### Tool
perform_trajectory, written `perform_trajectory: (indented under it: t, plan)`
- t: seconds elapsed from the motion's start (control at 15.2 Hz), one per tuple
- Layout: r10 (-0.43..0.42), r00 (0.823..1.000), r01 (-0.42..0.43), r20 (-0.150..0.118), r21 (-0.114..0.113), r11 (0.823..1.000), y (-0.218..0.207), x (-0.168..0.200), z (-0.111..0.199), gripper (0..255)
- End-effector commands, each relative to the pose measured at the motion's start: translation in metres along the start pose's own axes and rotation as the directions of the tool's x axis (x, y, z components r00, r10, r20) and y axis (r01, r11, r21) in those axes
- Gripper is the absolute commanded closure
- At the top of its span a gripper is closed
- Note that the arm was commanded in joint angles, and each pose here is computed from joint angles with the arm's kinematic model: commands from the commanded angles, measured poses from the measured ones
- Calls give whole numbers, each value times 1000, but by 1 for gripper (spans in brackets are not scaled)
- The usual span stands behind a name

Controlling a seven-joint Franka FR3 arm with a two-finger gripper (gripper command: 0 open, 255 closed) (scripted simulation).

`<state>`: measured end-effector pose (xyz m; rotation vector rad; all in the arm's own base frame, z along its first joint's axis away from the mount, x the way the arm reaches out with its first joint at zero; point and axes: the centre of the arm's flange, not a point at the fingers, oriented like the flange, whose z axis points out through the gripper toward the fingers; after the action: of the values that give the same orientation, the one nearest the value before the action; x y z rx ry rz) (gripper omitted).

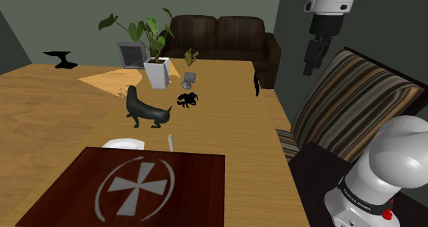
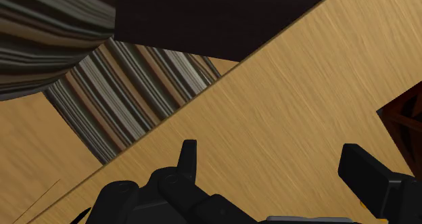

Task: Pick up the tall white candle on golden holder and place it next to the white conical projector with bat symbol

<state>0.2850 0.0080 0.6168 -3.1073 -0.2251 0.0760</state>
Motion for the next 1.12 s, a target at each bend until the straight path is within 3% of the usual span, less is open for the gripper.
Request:
perform_trajectory:
  t: [0.0,1.06]
  plan:
    - [0,1000,0,0,0,1000,0,0,0,0]
    - [-11,1000,11,-4,-13,1000,-152,127,77,0]
